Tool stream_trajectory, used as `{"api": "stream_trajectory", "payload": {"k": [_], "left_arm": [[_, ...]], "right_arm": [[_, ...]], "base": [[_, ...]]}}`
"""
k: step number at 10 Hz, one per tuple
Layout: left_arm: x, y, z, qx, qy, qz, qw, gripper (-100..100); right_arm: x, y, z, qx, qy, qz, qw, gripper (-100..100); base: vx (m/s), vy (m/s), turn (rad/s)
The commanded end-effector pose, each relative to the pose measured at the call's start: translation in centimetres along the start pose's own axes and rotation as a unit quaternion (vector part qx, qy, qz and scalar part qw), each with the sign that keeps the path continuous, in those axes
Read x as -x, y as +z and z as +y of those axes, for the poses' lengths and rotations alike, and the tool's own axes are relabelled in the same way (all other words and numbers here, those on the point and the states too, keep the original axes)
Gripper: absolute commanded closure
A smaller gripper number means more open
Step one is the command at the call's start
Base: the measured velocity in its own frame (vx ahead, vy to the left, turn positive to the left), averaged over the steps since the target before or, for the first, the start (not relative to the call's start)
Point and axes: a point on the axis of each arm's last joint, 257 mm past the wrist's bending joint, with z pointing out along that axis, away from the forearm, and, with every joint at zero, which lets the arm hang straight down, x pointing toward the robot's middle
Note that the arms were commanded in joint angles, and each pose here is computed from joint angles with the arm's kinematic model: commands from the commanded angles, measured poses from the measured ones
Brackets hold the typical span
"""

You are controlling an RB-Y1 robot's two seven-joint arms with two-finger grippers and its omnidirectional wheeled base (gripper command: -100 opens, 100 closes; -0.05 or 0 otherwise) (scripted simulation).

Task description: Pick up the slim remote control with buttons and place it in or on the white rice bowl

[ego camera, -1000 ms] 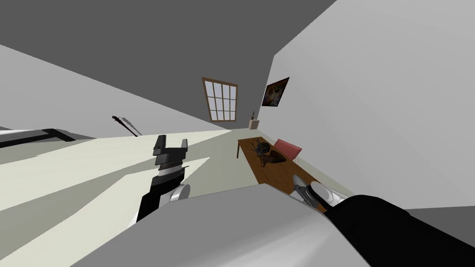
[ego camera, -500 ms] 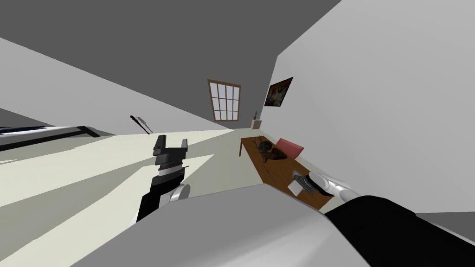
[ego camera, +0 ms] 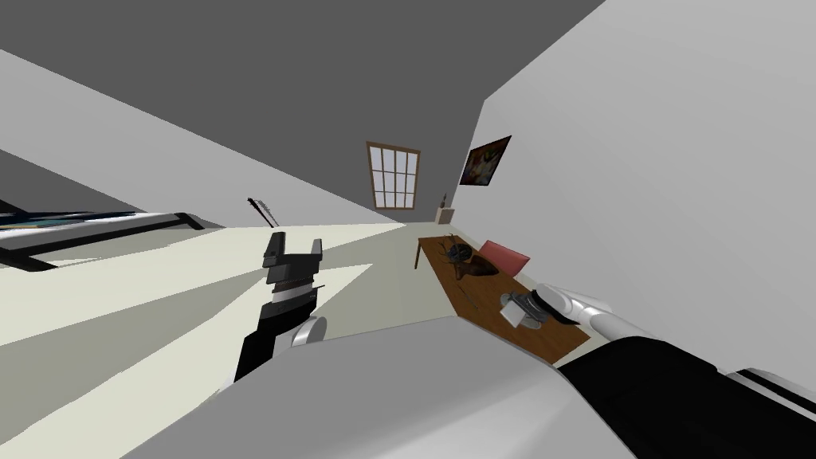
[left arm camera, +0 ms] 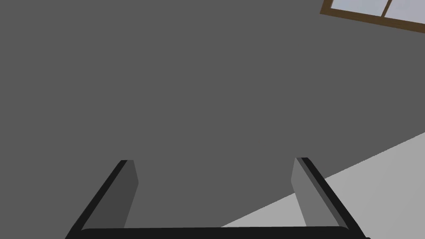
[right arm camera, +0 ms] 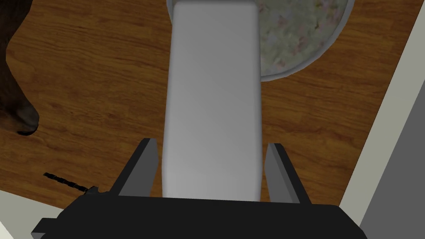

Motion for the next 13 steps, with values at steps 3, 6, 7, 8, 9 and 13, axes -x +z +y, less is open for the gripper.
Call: {"api": "stream_trajectory", "payload": {"k": [3, 6, 7, 8, 9, 13], "left_arm": [[0.0, 0.0, 0.0, 0.000, 0.000, 0.000, 1.0000, 0], [0.0, 0.0, 0.0, 0.000, 0.000, 0.000, 1.0000, 0], [0.0, 0.0, 0.0, 0.000, 0.000, 0.000, 1.0000, 0], [0.0, 0.0, 0.0, 0.000, 0.000, 0.000, 1.0000, 0], [0.0, 0.0, 0.0, 0.000, 0.000, 0.000, 1.0000, 0], [0.0, 0.0, 0.0, 0.000, 0.000, 0.000, 1.0000, 0]], "right_arm": [[-0.2, -0.9, 1.5, 0.013, 0.021, -0.019, 0.9995, 100], [0.8, -1.1, 3.5, 0.027, 0.043, -0.045, 0.9977, 100], [1.4, -1.2, 4.3, 0.032, 0.051, -0.056, 0.9966, 100], [1.4, -1.2, 4.3, 0.032, 0.051, -0.056, 0.9966, 100], [2.7, -1.2, 6.0, 0.042, 0.069, -0.079, 0.9936, 100], [5.5, -1.2, 9.1, 0.060, 0.103, -0.125, 0.9849, 100]], "base": [[0.041, -0.057, 0.047], [0.056, -0.098, 0.049], [0.061, -0.123, 0.056], [0.025, -0.075, 0.016], [0.038, -0.110, 0.062], [0.053, -0.142, 0.050]]}}
